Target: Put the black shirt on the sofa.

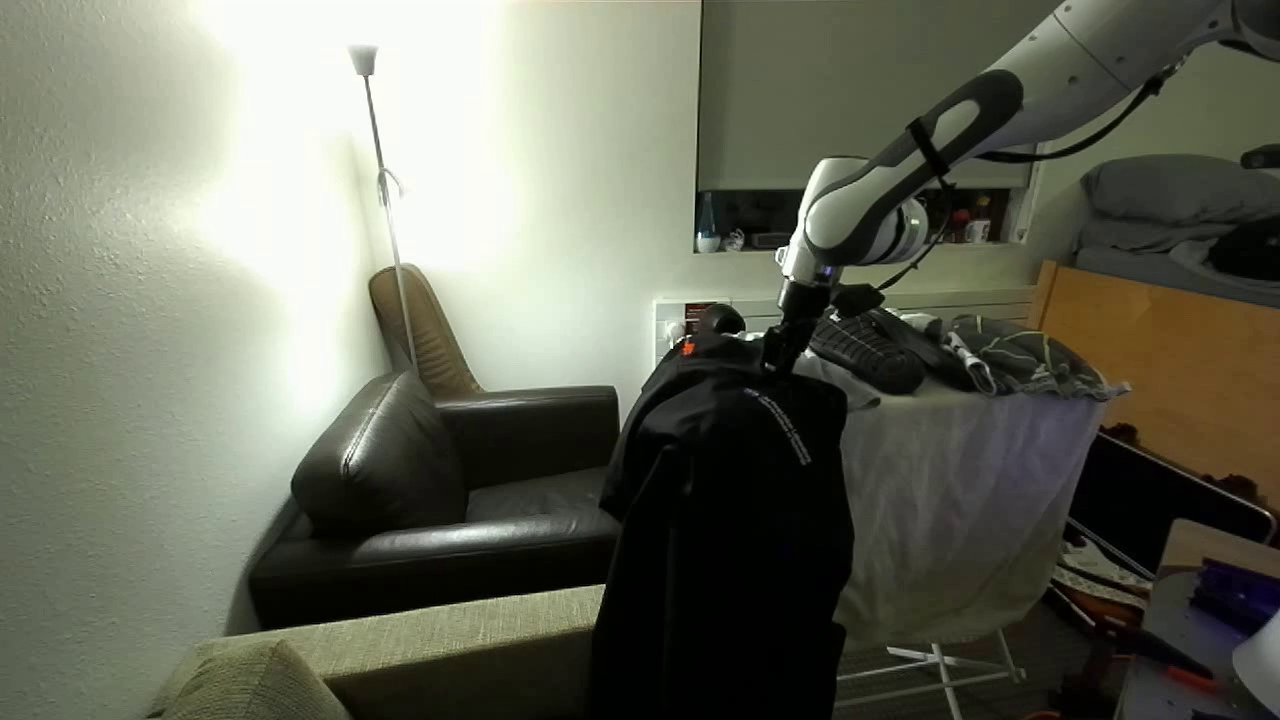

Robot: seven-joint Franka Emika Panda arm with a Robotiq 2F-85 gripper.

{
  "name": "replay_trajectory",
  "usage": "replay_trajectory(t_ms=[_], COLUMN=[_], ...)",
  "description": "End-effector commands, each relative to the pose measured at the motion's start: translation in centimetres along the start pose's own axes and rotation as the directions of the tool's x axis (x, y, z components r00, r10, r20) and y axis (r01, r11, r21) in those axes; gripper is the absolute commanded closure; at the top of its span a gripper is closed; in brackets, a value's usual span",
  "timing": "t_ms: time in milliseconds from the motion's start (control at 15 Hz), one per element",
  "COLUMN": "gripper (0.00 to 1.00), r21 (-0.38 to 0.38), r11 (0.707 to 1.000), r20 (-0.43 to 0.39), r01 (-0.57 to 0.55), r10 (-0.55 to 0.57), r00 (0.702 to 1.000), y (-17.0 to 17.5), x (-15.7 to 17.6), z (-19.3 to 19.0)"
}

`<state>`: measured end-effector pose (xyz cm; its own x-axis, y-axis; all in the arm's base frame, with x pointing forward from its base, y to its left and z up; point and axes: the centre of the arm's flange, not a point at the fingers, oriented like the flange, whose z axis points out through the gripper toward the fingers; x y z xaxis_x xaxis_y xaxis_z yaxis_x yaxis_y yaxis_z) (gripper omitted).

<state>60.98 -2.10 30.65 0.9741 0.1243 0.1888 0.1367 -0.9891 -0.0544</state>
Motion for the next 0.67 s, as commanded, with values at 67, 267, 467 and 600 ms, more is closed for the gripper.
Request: replay_trajectory(t_ms=[67,267,467,600], gripper=[0.8,0.98,1.0,0.98], r21=[-0.015,-0.009,-0.029,-0.051], r11=[1.0,1.0,0.999,0.996], r20=[0.034,0.045,0.024,0.016], r01=[-0.024,-0.015,0.04,0.079], r10=[0.024,0.015,-0.04,-0.079], r00=[0.999,0.999,0.999,0.997], y=[-0.6,-1.1,-1.8,-2.2], x=[-2.0,-2.2,-2.1,-2.0], z=[1.2,1.4,0.4,-0.5])
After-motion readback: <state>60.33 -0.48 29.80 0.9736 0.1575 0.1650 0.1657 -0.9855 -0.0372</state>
